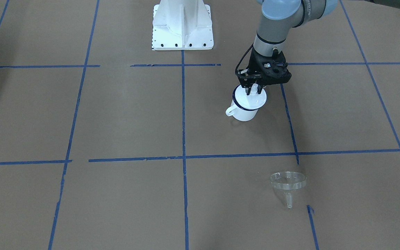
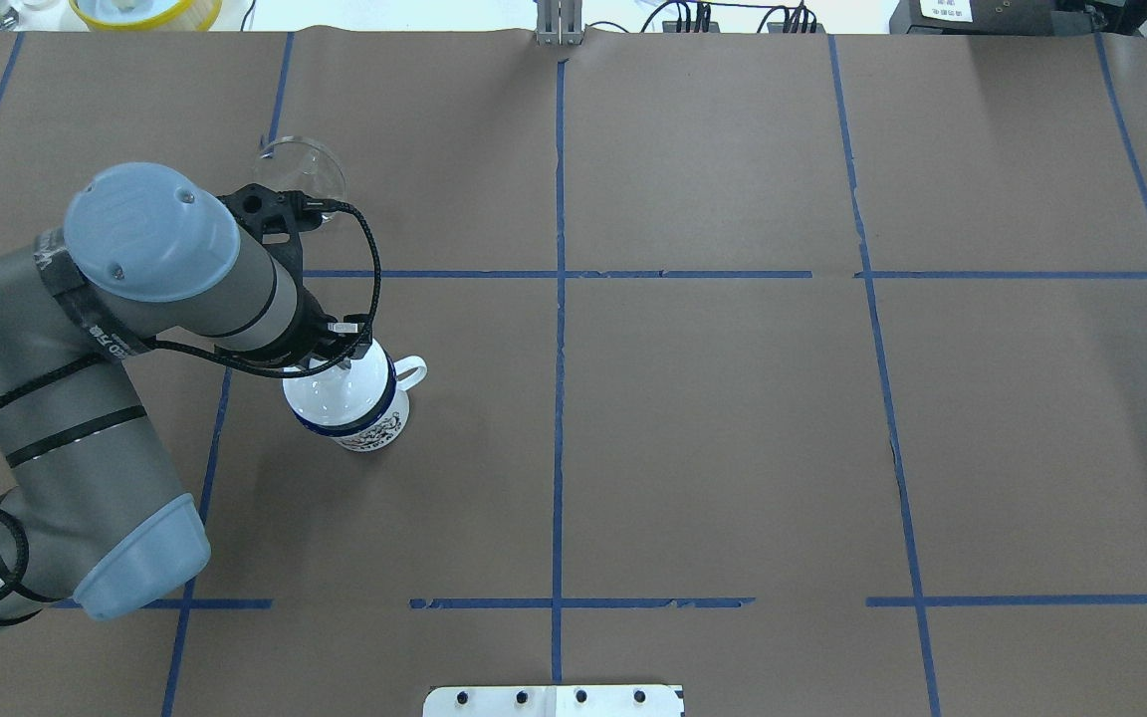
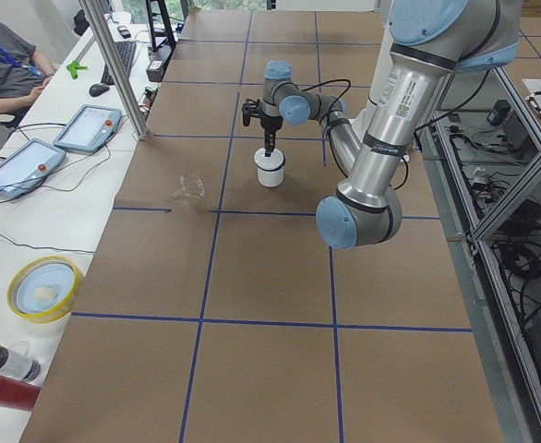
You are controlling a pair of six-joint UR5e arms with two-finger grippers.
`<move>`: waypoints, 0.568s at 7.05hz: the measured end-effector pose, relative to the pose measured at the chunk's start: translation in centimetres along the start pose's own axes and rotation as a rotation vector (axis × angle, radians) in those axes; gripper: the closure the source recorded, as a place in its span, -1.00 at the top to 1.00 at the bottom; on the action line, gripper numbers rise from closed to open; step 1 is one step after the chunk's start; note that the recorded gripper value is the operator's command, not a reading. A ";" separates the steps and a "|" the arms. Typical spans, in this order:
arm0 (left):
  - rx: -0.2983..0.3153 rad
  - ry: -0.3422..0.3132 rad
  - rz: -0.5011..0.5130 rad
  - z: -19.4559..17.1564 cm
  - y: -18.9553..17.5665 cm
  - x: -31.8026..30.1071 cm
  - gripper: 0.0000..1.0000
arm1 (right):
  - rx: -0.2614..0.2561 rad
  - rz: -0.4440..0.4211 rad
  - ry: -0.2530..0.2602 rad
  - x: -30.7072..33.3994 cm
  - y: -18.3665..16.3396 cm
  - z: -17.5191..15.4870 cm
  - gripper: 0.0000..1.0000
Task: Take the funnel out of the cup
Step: 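Lower the lid onto the mug and open the left gripper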
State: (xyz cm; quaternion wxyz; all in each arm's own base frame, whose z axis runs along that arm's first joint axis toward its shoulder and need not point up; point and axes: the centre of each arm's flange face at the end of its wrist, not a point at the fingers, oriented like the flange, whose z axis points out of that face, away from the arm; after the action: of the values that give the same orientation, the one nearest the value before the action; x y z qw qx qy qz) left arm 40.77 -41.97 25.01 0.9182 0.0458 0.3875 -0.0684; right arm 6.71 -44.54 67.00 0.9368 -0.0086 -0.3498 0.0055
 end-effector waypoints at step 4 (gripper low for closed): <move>-0.001 0.000 -0.002 0.1 0.0 -0.1 -0.64 | 0.000 0.000 0.000 0.0 0.0 0.0 1.00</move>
State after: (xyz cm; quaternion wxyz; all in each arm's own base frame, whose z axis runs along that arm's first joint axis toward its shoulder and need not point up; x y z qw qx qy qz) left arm 40.77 -41.94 25.10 0.9181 0.0448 0.3877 -0.0689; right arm 6.71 -44.54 67.00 0.9368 -0.0086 -0.3498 0.0055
